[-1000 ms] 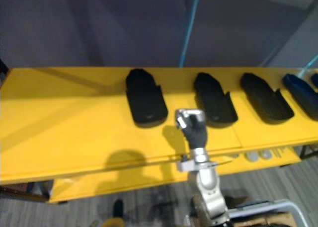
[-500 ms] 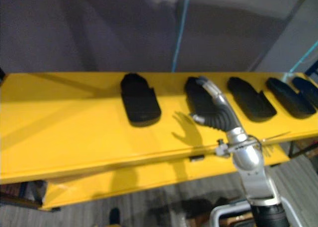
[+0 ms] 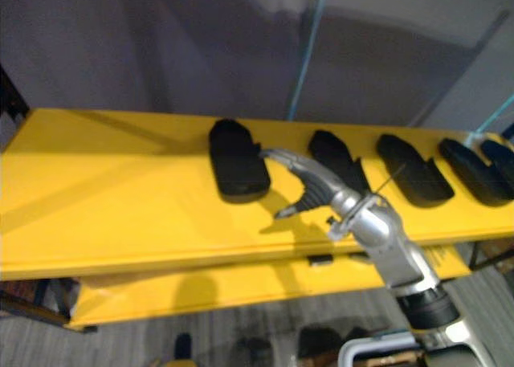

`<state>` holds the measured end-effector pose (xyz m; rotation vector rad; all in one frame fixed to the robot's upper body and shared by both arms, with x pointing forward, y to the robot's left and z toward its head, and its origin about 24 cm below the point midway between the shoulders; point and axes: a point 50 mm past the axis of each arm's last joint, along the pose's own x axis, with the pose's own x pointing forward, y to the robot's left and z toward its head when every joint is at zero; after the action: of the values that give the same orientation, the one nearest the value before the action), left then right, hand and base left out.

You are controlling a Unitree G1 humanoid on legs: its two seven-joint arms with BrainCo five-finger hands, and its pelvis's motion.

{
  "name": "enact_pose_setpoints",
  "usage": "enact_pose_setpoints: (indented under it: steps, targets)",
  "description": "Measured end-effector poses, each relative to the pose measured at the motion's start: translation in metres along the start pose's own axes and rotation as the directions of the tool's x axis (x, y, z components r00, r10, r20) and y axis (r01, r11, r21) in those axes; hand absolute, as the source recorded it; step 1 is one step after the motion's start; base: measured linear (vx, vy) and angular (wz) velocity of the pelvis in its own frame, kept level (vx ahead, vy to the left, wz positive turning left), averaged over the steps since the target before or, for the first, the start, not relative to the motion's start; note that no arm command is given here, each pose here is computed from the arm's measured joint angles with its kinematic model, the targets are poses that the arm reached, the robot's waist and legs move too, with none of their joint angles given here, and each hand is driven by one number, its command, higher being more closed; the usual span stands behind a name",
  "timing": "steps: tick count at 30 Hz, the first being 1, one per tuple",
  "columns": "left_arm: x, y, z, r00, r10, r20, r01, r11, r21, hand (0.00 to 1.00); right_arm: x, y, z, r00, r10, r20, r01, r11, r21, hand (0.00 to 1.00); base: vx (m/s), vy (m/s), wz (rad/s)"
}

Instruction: Walk over and take plastic housings, then place them on the shelf

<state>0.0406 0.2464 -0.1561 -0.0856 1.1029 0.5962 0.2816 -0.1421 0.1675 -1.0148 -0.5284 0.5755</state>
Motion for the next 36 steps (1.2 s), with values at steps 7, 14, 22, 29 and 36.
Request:
enact_pose_setpoints:
  steps: [7, 14, 22, 29, 36]
  targets:
    - [0.000, -0.001, -0.001, 1.000, -0.002, -0.015, 0.003, 0.999, 0.034, 0.00, 0.002, 0.004, -0.010, 0.999, 0.005, -0.052, -0.007, 0.999, -0.040, 0.00, -0.01, 0.000, 0.00]
    - [0.011, -0.011, 0.052, 0.993, -0.023, 0.117, 0.020, 1.000, 0.020, 0.00, 0.028, -0.010, 0.010, 0.994, -0.108, 0.036, 0.113, 0.978, -0.175, 0.00, -0.13, 0.004, 0.00]
    - [0.010, -0.022, 0.081, 0.972, -0.057, 0.228, 0.062, 0.998, -0.014, 0.00, 0.041, -0.014, 0.018, 0.994, -0.109, 0.033, 0.113, 0.976, -0.187, 0.00, 0.02, 0.032, 0.11]
    - [0.010, -0.024, 0.082, 0.972, -0.065, 0.226, 0.069, 0.998, -0.011, 0.00, 0.049, -0.003, 0.002, 0.996, -0.053, -0.066, 0.037, 0.974, -0.221, 0.00, 0.03, -0.036, 0.03]
    - [0.010, -0.024, 0.081, 0.974, -0.067, 0.215, 0.070, 0.997, -0.009, 0.00, 0.054, -0.014, -0.005, 0.987, -0.096, -0.132, 0.060, 0.965, -0.257, 0.00, 0.01, -0.005, 0.01]
